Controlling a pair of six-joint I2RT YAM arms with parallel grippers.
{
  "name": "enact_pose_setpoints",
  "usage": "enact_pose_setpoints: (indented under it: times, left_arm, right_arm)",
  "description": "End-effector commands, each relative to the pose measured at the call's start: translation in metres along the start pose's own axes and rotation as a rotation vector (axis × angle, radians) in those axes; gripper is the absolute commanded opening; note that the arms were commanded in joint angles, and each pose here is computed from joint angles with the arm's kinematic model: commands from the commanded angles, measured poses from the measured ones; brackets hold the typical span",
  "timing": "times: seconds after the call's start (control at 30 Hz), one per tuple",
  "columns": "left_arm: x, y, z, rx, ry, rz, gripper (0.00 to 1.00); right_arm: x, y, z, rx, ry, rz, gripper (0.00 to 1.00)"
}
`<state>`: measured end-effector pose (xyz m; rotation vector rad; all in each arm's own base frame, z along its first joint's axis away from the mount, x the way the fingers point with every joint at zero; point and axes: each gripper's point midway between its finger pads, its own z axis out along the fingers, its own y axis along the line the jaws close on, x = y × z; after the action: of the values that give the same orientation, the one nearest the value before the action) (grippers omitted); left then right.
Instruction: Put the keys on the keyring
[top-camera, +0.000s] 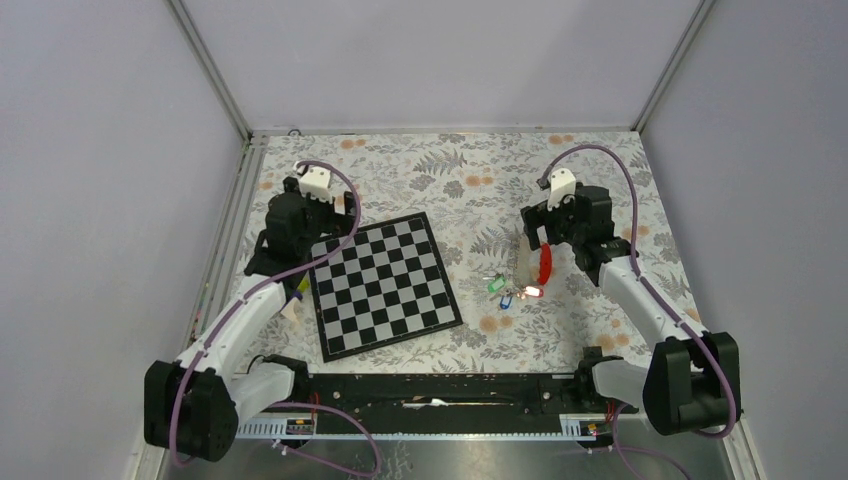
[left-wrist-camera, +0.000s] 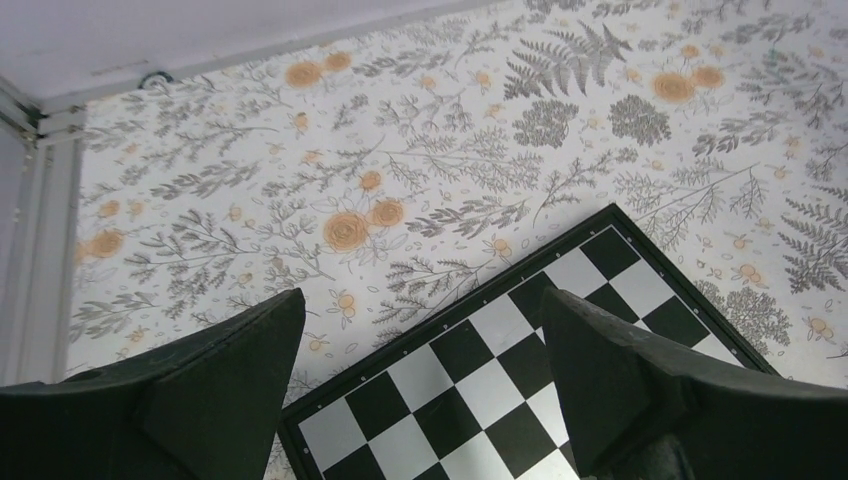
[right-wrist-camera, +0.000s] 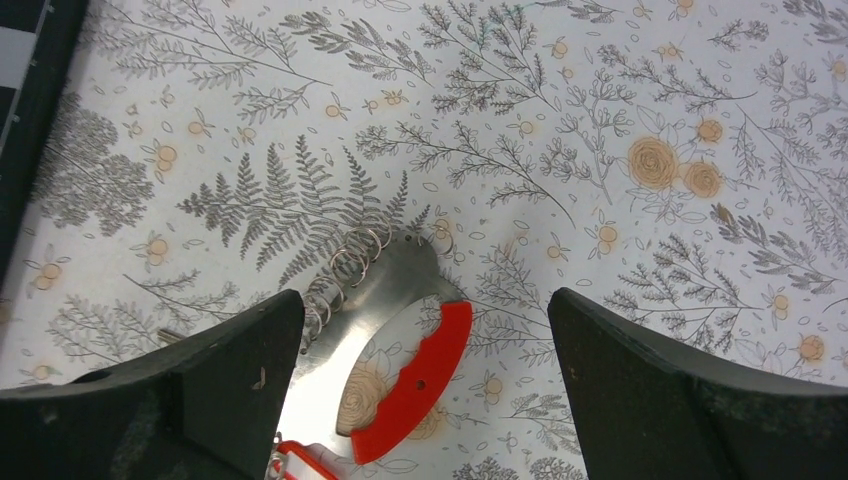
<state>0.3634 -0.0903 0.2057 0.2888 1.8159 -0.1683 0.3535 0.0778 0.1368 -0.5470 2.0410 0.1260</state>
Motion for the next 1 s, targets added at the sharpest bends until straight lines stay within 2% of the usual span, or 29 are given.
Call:
enact_pose_setpoints:
  times: [0.0,0.23,0.47,0.57,0.73,0.97]
  left_arm:
    - [-0.036,0.011,-0.017,-0.05,-0.115,-0.002,0.99]
    - [-0.058,0.004,-0.041,-0.003,-0.061,0.033,0.99]
    - [-0.08,0.007,-0.064,-0.028,-0.119,0.037,0.99]
    - [-0.082,0.008,-0.069,-0.038,-0.151,0.007,0.99]
    - [-0.084,0.003,-0.08,-0.008,-0.199,-0.017,0.99]
    - [-0.081,0.001,-0.08,0.017,-0.171,-0.041,0.99]
  right_arm:
    - [-0.034,-0.002,-0.019,0.014,-0.045,0.09,1.0]
    - [-0.053,-0.002,-0.047,0.039,-0.126,0.138,1.0]
    - [-0.079,-0.009,-0.09,0.122,-0.315,0.135,0.99]
    - [-0.085,-0.016,-0.098,0.164,-0.344,0.157,0.99]
    - [-0.091,-0.006,-0.11,0.117,-0.382,0.133,0.99]
    - [-0.087,-0.001,-0.11,0.09,-0.376,0.135,0.99]
